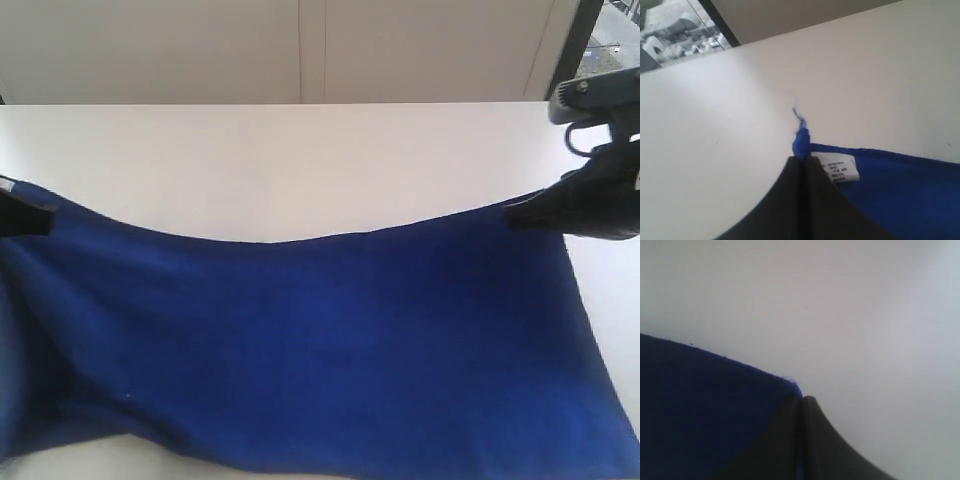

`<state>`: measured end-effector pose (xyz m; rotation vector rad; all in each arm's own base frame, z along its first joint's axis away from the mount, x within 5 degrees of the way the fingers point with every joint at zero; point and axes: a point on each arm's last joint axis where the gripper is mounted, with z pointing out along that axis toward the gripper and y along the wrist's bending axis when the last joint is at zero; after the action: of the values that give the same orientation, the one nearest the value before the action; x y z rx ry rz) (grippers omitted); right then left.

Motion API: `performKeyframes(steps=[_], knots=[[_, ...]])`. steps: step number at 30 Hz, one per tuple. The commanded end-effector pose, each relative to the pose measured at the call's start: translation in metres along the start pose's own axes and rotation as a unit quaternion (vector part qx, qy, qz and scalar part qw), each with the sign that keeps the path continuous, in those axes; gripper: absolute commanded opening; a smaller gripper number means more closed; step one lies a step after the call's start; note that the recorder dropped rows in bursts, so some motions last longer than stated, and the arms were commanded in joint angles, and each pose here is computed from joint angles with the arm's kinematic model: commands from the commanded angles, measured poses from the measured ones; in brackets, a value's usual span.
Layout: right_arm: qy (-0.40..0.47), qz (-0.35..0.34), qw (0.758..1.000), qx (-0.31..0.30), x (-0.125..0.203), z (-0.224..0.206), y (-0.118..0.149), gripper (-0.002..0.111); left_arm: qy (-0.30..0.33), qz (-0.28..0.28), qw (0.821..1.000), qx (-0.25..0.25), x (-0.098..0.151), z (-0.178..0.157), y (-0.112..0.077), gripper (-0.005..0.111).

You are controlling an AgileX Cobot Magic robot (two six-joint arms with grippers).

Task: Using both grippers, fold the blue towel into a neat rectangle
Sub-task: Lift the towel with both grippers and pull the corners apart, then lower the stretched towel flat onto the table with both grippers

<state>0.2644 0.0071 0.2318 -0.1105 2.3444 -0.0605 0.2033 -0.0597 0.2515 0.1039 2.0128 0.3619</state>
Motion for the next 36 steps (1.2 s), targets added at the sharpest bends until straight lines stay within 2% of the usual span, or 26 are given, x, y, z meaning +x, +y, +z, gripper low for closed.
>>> performKeyframes(steps=[1, 4, 8, 11, 13, 15, 19, 22, 27, 31, 36], knots=[[-0.002, 0.004, 1.0, 0.003, 0.003, 0.036, -0.006, 0.0, -0.002, 0.003, 0.999, -0.053, 0.004, 0.031, -0.015, 0.0], [-0.001, 0.015, 1.0, 0.009, 0.002, 0.054, -0.014, 0.0, 0.03, 0.014, 0.998, -0.047, 0.005, 0.057, -0.028, 0.0], [-0.004, 0.028, 1.0, 0.011, -0.002, 0.074, -0.02, 0.0, 0.054, -0.001, 0.998, -0.032, -0.004, 0.09, -0.036, 0.0], [-0.003, 0.029, 1.0, 0.011, -0.006, 0.085, -0.021, 0.0, 0.067, -0.036, 0.997, 0.032, -0.017, 0.114, -0.041, 0.0], [0.001, 0.029, 1.0, 0.011, -0.008, 0.09, -0.022, 0.0, 0.076, -0.071, 0.989, 0.102, -0.027, 0.131, -0.042, 0.0], [0.004, 0.029, 0.999, 0.011, -0.01, 0.094, -0.022, 0.0, 0.08, -0.105, 0.981, 0.139, -0.034, 0.143, -0.035, 0.0], [0.014, 0.031, 0.999, 0.015, -0.01, 0.099, -0.025, 0.0, 0.09, -0.213, 0.956, 0.18, -0.044, 0.164, -0.008, 0.0], [0.016, 0.031, 0.999, 0.015, -0.01, 0.1, -0.025, 0.0, 0.099, -0.247, 0.944, 0.195, -0.042, 0.18, 0.01, 0.0], [0.01, 0.031, 0.999, 0.014, -0.011, 0.1, -0.025, 0.0, 0.14, -0.263, 0.937, 0.184, -0.014, 0.204, 0.021, 0.0], [0.004, 0.026, 1.0, 0.013, -0.012, 0.1, -0.025, 0.0, 0.161, -0.227, 0.941, 0.194, 0.004, 0.215, 0.013, 0.0], [-0.017, 0.026, 0.999, 0.017, -0.011, 0.108, -0.032, 0.0, 0.166, -0.208, 0.945, 0.192, 0.01, 0.222, 0.012, 0.0]])
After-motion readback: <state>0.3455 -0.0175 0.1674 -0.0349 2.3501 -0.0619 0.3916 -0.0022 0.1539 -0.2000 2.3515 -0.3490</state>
